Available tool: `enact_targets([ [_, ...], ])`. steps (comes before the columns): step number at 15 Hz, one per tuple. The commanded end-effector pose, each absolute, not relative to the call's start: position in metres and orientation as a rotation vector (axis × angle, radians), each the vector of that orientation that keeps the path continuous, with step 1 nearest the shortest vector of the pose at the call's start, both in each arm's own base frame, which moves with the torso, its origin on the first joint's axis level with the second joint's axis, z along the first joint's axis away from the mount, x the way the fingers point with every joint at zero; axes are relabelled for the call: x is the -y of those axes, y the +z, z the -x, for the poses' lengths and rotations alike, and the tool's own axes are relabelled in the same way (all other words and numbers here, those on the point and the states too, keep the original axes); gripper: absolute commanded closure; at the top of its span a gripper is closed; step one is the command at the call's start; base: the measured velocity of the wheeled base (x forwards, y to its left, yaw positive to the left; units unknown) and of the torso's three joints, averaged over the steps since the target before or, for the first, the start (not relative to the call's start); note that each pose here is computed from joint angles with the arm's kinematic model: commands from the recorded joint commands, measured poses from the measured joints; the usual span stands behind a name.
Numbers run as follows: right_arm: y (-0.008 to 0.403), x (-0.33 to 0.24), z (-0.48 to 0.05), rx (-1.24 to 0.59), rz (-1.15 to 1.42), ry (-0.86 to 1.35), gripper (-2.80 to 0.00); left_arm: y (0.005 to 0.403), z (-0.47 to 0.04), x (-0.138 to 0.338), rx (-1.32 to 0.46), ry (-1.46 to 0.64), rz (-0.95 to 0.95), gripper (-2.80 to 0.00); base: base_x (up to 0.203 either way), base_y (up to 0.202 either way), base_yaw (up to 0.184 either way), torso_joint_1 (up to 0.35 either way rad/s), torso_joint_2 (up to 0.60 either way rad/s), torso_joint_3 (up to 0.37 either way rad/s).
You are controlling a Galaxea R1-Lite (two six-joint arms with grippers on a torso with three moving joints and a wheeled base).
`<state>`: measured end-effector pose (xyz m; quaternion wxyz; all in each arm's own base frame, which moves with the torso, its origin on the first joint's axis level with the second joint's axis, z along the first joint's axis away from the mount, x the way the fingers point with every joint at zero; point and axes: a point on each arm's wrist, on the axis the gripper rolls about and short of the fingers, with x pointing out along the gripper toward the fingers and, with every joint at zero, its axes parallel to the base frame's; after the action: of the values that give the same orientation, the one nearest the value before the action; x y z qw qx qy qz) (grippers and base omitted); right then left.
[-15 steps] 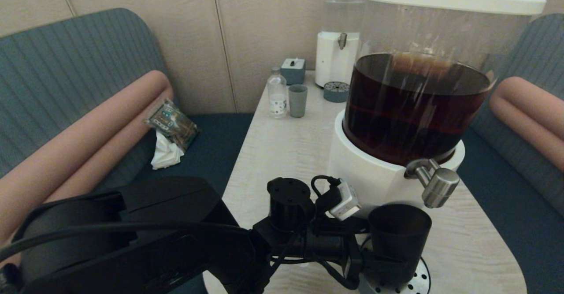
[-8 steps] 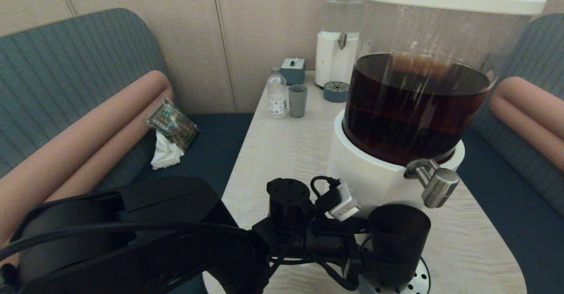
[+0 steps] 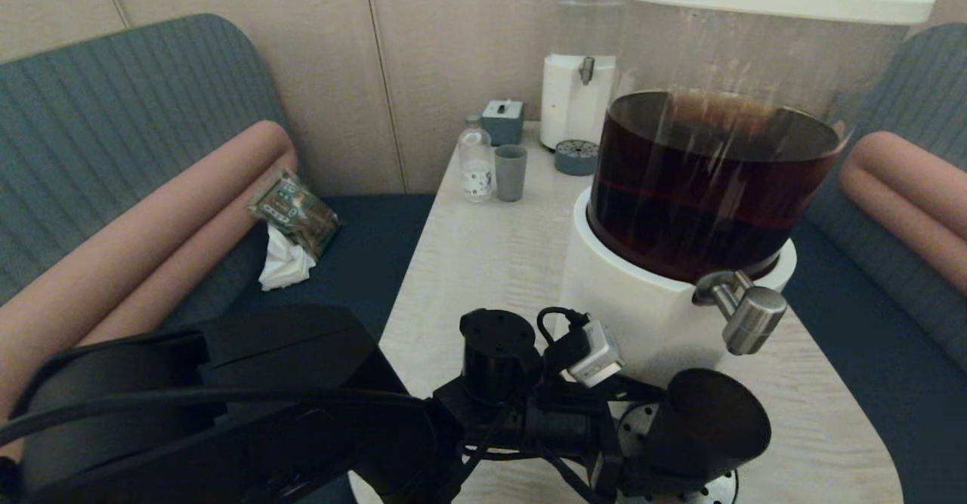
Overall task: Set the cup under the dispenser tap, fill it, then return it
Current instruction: Place it under the water dispenser
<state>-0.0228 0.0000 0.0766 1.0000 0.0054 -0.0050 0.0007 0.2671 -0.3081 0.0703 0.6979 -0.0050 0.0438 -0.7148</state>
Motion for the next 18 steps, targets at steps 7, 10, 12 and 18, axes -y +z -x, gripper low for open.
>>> enact_targets([
  [7, 0.074, 0.0, 0.023, 0.008, -0.011, 0.002, 0.0, 0.082, -0.261, 0.301, -0.076, -1.593, 0.012, -2.8, 0.0, 0.0, 0.0, 0.0, 0.0, 0.0],
  [10, 0.074, 0.0, 0.023, 0.008, -0.011, 0.002, 0.0, 0.086, -0.255, 0.294, -0.087, -1.593, 0.012, -2.8, 0.0, 0.0, 0.0, 0.0, 0.0, 0.0],
  [12, 0.074, 0.0, 0.023, 0.008, -0.011, 0.002, 0.0, 0.088, -0.249, 0.288, -0.097, -1.592, 0.011, -2.8, 0.0, 0.0, 0.0, 0.0, 0.0, 0.0],
  [18, 0.074, 0.0, 0.023, 0.008, -0.011, 0.002, 0.0, 0.096, -0.231, 0.258, -0.129, -1.557, 0.008, -2.8, 0.0, 0.0, 0.0, 0.0, 0.0, 0.0],
])
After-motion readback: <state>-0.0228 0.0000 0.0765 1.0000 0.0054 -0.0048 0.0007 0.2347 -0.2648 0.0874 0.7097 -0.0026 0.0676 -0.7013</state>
